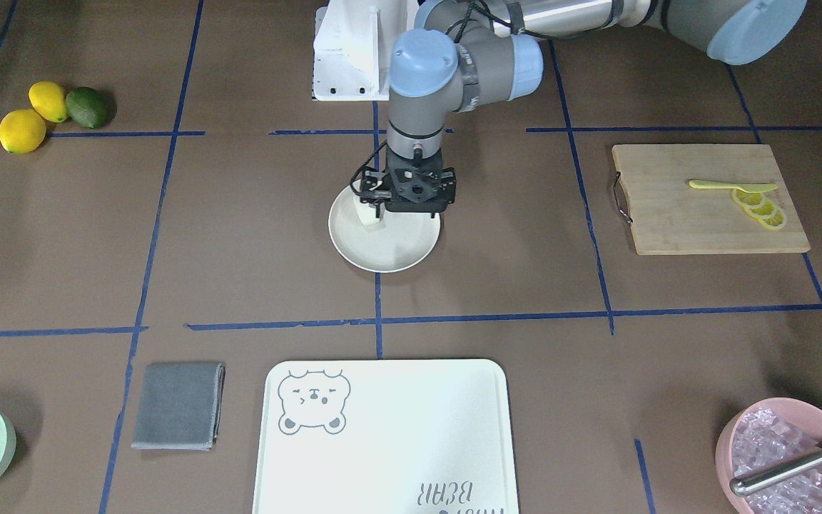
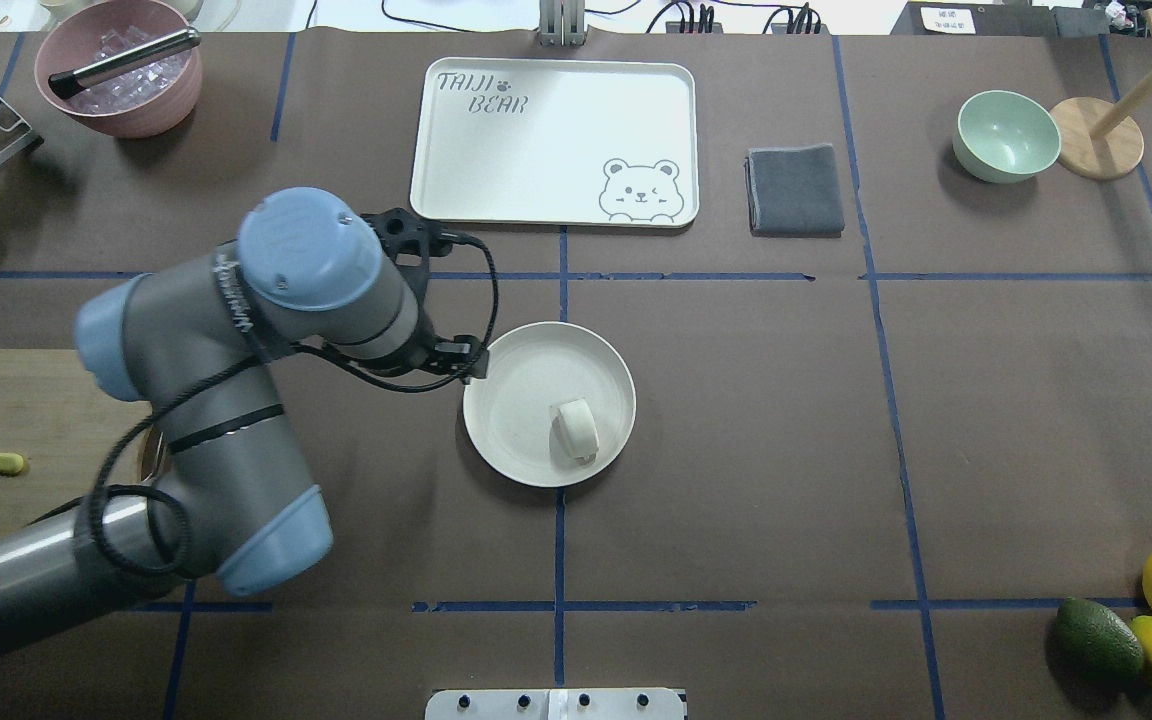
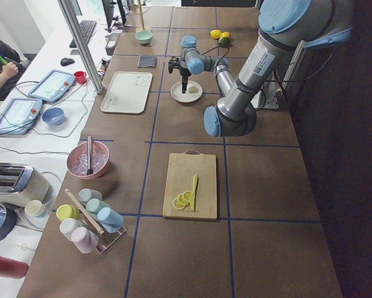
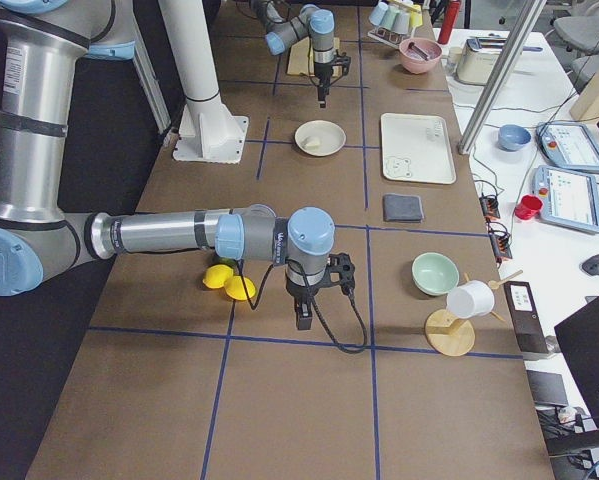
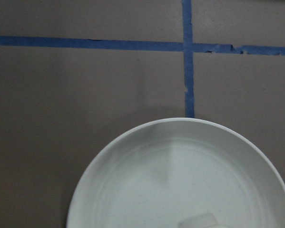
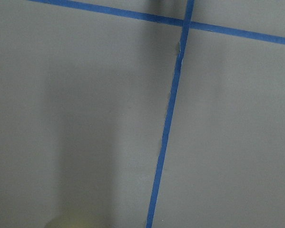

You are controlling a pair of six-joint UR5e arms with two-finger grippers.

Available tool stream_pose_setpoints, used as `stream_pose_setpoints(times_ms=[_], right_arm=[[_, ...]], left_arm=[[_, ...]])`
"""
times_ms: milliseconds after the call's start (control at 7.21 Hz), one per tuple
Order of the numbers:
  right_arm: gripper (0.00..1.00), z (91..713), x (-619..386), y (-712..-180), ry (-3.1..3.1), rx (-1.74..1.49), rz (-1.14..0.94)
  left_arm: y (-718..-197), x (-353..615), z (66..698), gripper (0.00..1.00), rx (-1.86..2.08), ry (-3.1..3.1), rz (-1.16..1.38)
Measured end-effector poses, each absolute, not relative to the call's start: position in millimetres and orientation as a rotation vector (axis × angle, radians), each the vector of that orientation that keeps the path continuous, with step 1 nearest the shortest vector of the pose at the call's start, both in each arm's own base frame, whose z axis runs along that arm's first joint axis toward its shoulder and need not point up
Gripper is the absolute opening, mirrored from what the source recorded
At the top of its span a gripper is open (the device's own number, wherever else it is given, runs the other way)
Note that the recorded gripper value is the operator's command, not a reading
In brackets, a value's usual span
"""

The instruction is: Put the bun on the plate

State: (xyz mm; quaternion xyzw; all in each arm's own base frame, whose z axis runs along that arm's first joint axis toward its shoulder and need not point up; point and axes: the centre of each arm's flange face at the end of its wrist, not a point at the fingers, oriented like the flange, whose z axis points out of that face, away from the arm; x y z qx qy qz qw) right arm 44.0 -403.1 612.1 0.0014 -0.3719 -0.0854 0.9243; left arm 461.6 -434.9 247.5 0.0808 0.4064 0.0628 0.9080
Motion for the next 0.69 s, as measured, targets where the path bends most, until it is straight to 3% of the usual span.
stream_pose_setpoints(times_ms=[693], right_arm=[[1.00, 615, 44, -402, -0.764, -0.004, -0.172]], left_arm=[[-481, 157, 452, 1.00, 0.180, 0.738, 0.381]])
